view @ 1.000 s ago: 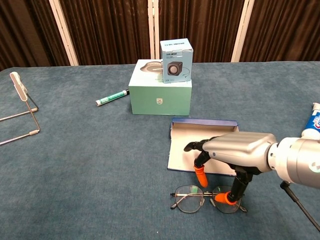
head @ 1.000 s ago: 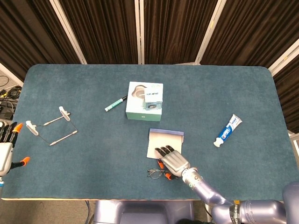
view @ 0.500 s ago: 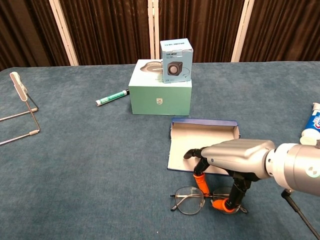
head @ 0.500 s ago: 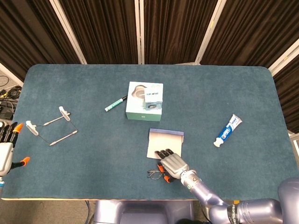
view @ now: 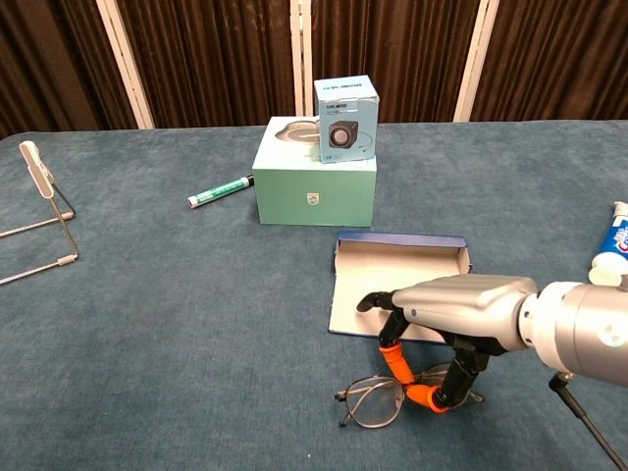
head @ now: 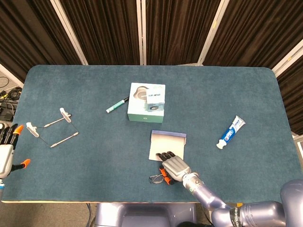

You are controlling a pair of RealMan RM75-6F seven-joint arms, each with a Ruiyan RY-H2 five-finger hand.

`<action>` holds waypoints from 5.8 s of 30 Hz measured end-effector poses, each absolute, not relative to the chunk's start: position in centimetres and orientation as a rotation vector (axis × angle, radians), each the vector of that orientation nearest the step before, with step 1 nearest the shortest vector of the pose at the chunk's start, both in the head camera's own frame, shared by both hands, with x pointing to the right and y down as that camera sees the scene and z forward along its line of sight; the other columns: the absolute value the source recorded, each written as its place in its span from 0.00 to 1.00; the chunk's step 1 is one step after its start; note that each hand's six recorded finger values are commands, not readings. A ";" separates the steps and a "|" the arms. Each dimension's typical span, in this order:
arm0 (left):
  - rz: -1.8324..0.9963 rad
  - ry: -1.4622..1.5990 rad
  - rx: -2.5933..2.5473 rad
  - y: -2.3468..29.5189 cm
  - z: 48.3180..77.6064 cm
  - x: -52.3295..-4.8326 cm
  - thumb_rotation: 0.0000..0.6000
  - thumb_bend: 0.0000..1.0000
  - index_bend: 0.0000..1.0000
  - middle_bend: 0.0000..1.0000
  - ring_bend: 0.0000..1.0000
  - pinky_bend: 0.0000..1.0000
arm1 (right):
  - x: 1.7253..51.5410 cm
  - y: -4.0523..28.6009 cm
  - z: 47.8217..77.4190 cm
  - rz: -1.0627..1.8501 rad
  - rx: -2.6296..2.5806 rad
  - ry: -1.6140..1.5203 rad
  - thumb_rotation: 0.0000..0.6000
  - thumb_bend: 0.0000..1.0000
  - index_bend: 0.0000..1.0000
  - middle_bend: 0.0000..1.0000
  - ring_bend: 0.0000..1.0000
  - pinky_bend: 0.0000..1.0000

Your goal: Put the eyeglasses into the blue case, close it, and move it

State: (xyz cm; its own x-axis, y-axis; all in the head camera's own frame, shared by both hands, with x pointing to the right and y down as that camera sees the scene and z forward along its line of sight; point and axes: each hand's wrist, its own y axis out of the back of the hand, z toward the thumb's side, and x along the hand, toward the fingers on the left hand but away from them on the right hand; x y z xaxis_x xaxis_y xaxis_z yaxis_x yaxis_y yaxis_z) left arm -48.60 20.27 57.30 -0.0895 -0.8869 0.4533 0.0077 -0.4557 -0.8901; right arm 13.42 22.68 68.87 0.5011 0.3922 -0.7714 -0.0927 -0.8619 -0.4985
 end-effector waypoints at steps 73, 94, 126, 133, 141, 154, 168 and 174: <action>-1.695 1.017 -1.488 19.7 58.3 -49.9 1.00 0.00 0.00 0.00 0.00 0.00 | 14.6 10.7 74.4 1.475 -1.981 -0.678 1.00 0.02 0.17 0.00 0.00 0.00; -1.694 1.017 -1.491 19.7 58.3 -49.9 1.00 0.00 0.00 0.00 0.00 0.00 | 15.7 9.5 74.1 1.484 -1.884 -0.730 1.00 0.02 0.24 0.00 0.00 0.00; -1.626 1.015 -1.518 19.9 57.3 -48.7 1.00 0.00 0.00 0.00 0.00 0.00 | 15.3 19.3 68.9 1.218 -1.934 -0.363 1.00 0.18 0.36 0.00 0.00 0.00; -1.631 1.014 -1.517 19.9 57.4 -48.8 1.00 0.00 0.00 0.00 0.00 0.00 | 14.9 20.3 69.9 1.188 -1.914 -0.322 1.00 0.20 0.37 0.00 0.00 0.00; -1.637 1.014 -1.516 19.8 57.5 -48.9 1.00 0.00 0.00 0.00 0.00 0.00 | 14.7 20.6 70.6 1.167 -1.889 -0.310 1.00 0.21 0.38 0.00 0.00 0.00; -1.641 1.012 -1.515 19.8 57.6 -48.9 1.00 0.00 0.00 0.00 0.00 0.00 | 14.6 20.4 71.4 1.165 -1.873 -0.318 1.00 0.21 0.38 0.00 0.00 0.00; -1.644 1.017 -1.516 19.7 57.6 -49.0 1.00 0.00 0.00 0.00 0.00 0.00 | 14.8 20.1 72.2 1.164 -1.816 -0.293 1.00 0.21 0.38 0.00 0.00 0.00; -1.644 1.015 -1.516 19.8 57.6 -49.0 1.00 0.00 0.00 0.00 0.00 0.00 | 14.9 20.1 72.3 1.162 -1.807 -0.290 1.00 0.33 0.39 0.00 0.00 0.00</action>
